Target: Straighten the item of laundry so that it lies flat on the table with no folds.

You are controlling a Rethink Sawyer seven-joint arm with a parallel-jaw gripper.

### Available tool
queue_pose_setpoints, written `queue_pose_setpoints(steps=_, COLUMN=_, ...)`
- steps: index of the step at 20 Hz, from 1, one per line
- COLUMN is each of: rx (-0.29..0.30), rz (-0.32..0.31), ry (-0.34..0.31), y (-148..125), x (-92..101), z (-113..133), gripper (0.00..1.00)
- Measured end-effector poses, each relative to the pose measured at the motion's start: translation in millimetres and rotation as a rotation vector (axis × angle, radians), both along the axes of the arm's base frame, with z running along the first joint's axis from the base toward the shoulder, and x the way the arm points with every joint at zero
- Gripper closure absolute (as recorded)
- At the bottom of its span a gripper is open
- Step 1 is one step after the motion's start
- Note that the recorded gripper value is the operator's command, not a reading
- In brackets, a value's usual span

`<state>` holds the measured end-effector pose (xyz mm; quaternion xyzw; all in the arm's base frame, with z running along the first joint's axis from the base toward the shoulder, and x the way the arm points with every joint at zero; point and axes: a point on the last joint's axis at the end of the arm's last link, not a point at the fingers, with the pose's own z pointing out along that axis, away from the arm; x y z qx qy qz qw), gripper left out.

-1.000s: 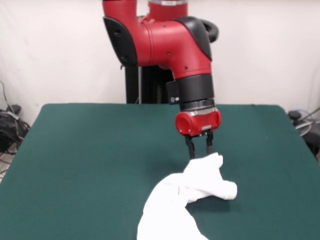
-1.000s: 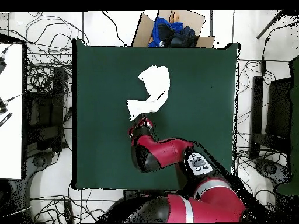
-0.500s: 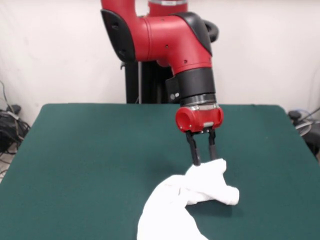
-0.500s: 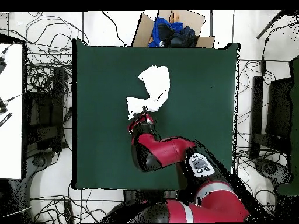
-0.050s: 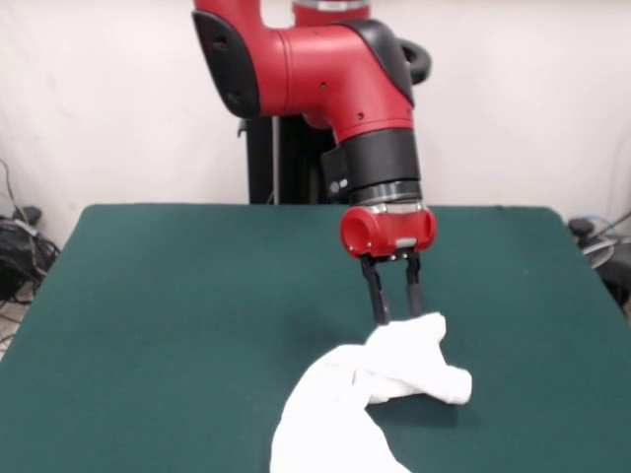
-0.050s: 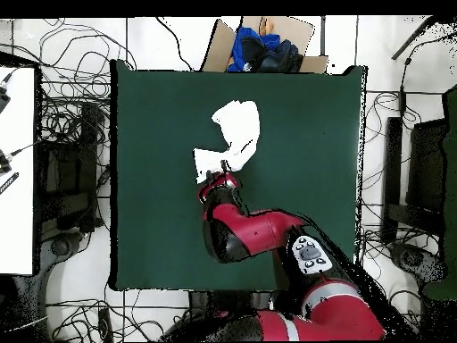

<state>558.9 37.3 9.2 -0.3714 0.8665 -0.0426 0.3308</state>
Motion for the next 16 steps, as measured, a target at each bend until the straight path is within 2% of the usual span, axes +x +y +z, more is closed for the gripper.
queue_pose_setpoints(steps=6, rx=0.002, rz=-0.001, ry=0.005, y=0.2, x=-1.5, z=-2.4, gripper=0.00)
queue_pose_setpoints(steps=16, rx=0.017, rz=-0.001, ry=0.052, y=5.4, x=-13.1, z=-24.5, gripper=0.00)
